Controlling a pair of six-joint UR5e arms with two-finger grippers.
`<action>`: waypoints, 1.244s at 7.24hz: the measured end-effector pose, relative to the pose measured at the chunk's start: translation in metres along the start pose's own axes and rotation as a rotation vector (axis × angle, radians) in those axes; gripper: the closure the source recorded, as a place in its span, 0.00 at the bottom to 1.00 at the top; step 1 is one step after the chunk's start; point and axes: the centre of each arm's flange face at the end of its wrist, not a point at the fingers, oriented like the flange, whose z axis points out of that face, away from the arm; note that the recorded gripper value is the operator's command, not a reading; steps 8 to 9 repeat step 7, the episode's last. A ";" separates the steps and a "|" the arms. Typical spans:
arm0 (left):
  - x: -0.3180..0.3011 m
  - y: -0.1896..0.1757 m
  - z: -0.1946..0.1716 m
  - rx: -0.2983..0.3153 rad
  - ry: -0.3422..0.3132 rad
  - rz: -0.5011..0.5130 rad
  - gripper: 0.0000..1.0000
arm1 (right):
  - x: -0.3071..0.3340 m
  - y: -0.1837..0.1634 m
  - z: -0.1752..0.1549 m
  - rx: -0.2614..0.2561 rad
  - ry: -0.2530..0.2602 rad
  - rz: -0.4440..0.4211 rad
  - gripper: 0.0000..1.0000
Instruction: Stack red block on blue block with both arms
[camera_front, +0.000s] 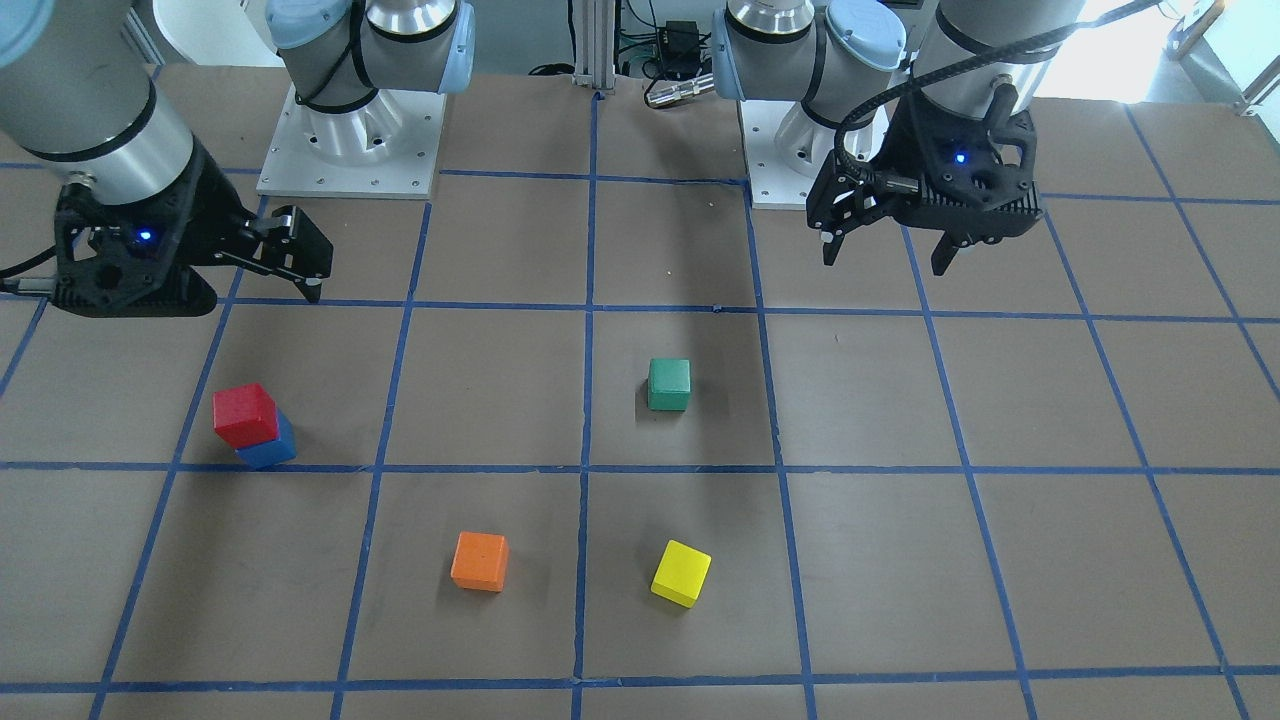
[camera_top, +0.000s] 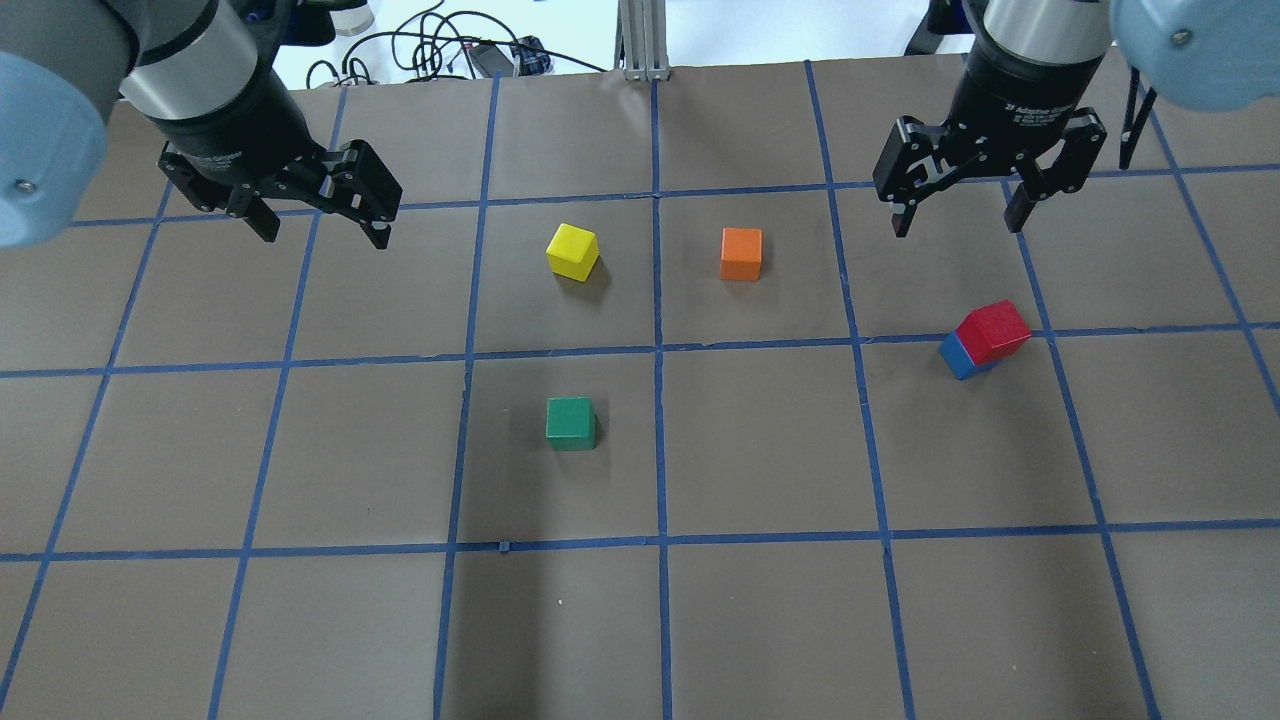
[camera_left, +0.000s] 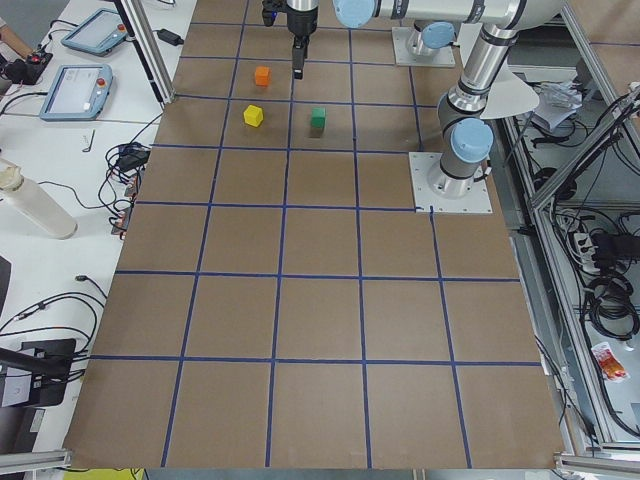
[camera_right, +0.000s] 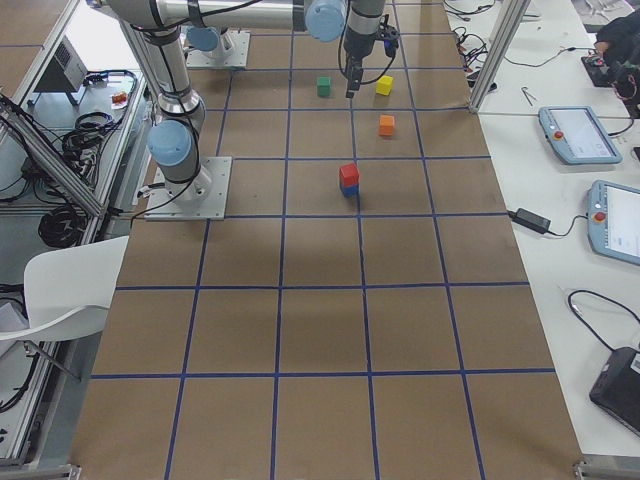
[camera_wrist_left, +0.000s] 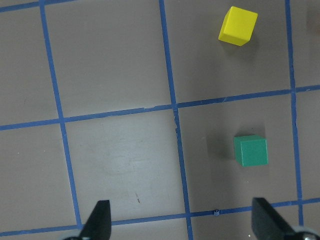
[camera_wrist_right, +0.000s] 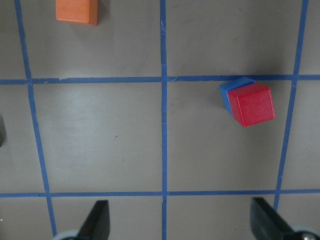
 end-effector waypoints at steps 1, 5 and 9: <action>0.000 0.000 0.000 -0.001 0.000 0.000 0.00 | -0.001 0.009 0.006 -0.007 0.003 0.010 0.00; 0.000 0.000 0.001 -0.001 0.000 0.002 0.00 | -0.001 0.015 0.009 0.006 0.010 0.015 0.00; 0.000 0.000 0.002 -0.003 0.000 0.001 0.00 | -0.001 0.014 0.009 0.018 0.012 0.010 0.00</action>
